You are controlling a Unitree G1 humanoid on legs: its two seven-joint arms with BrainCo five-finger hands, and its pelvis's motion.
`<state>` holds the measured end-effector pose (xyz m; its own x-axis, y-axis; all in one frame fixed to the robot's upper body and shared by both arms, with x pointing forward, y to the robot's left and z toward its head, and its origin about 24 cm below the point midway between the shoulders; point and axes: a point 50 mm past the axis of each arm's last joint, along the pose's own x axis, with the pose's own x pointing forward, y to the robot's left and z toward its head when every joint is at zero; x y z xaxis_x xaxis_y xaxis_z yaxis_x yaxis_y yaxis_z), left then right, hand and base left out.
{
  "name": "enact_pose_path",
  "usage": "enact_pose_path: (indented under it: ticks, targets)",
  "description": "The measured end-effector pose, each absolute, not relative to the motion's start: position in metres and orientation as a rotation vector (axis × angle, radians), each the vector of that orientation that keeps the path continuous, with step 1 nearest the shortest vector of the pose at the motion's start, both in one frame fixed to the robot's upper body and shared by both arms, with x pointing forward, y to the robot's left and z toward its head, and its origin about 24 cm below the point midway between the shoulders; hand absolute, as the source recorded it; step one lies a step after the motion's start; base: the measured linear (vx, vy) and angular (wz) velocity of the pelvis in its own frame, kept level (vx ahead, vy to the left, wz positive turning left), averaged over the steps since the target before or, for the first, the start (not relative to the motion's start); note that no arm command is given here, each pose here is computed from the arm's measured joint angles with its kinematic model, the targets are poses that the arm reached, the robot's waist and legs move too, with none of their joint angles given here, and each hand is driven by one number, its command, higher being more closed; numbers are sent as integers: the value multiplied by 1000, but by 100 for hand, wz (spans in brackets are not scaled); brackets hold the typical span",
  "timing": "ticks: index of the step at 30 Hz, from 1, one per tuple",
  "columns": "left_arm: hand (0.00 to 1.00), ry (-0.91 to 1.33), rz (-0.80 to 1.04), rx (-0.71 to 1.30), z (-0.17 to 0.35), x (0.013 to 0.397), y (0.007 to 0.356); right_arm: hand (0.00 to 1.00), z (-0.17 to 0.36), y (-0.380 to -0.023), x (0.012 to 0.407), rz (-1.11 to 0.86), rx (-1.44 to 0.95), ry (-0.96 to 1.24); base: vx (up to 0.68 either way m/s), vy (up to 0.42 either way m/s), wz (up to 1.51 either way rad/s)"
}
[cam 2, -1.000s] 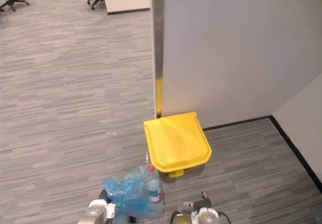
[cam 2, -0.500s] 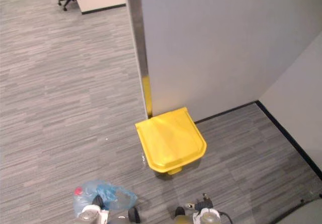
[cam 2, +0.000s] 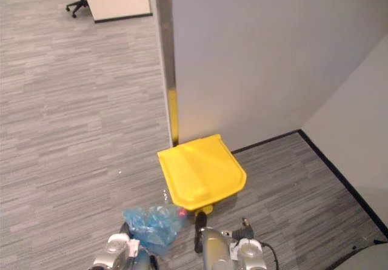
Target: Gather rubbish on tea table into small bin, then transfer packed bag to large trash can.
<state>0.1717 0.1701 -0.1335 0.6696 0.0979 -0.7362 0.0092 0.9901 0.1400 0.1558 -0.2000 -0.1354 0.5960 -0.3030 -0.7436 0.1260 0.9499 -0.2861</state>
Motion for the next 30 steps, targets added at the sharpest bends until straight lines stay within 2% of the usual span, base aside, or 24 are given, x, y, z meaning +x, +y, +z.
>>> enact_pose_path:
  ticks: [8,13,20,24,30]
  targets:
    - [100,832,49,144,-133,173,170,0,-141,-193,149,-194,-233,934,232,-139,34]
    - [100,824,49,158,-131,176,174,0,-133,-169,175,-56,-290,867,75,33,10]
    - [100,740,43,183,-117,200,176,0,-99,-139,234,82,-376,649,39,28,10]
    - [100,660,21,210,-105,216,177,0,-54,-119,281,137,-426,429,-21,-35,1]
    - [100,519,-9,227,-79,242,177,0,25,-129,347,82,-504,167,-125,-59,8]
